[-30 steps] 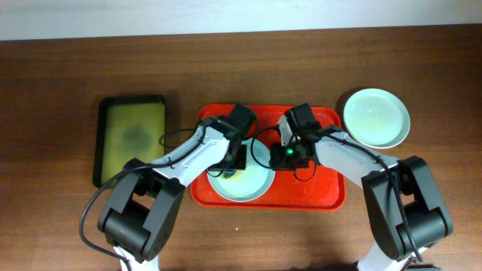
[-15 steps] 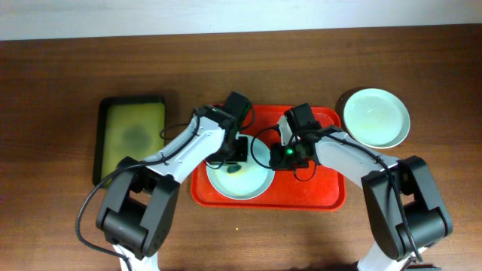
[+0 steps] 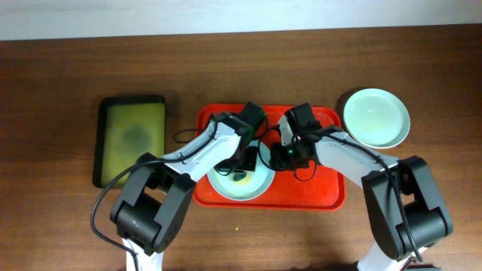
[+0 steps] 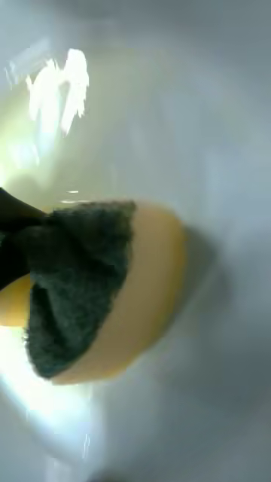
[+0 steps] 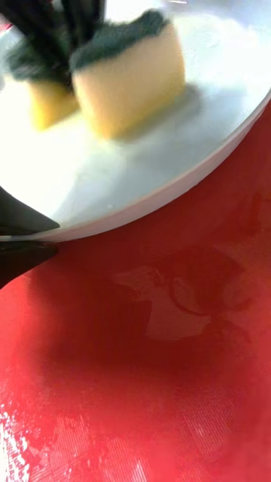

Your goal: Clean dirty plates on tray and stack at the side

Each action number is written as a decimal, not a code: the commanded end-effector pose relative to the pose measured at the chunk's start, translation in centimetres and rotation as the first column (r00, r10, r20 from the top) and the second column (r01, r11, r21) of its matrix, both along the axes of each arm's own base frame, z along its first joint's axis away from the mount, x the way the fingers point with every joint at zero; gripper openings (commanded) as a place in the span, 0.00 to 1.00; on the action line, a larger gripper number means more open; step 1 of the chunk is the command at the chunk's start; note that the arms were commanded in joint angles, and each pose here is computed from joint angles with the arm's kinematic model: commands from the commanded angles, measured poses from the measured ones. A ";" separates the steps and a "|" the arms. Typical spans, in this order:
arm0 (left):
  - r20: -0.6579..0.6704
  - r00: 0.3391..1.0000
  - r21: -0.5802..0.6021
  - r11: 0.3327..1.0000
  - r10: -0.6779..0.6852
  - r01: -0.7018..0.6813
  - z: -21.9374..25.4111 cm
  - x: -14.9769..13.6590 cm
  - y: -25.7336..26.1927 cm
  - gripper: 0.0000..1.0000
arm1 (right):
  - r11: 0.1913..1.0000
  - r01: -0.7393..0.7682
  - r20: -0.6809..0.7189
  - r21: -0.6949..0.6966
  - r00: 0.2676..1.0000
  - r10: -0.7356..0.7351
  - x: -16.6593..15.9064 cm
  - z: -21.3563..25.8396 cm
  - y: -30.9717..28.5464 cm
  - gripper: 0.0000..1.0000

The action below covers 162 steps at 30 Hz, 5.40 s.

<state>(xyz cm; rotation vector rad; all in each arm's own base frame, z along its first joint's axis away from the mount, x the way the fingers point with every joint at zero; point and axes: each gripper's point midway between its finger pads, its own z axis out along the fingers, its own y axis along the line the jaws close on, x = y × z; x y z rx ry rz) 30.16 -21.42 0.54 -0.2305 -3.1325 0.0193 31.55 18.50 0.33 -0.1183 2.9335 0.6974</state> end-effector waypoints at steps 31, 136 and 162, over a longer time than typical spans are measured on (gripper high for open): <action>0.310 0.675 -0.030 0.716 0.670 -0.697 9.1 9.8 29.1 0.00 | 0.756 0.085 0.404 -0.649 0.881 0.247 5.5 19.8 -2.0 0.04; 0.334 0.676 -0.301 0.754 0.657 -0.584 18.7 9.5 26.1 1.00 | 0.820 0.571 0.261 -0.028 0.796 -0.546 -3.2 28.0 -26.7 0.95; 0.334 0.676 -0.301 0.754 0.657 -0.584 18.7 9.5 26.1 0.99 | 0.855 0.517 0.425 -0.027 0.781 -0.458 -10.4 25.6 -21.2 0.98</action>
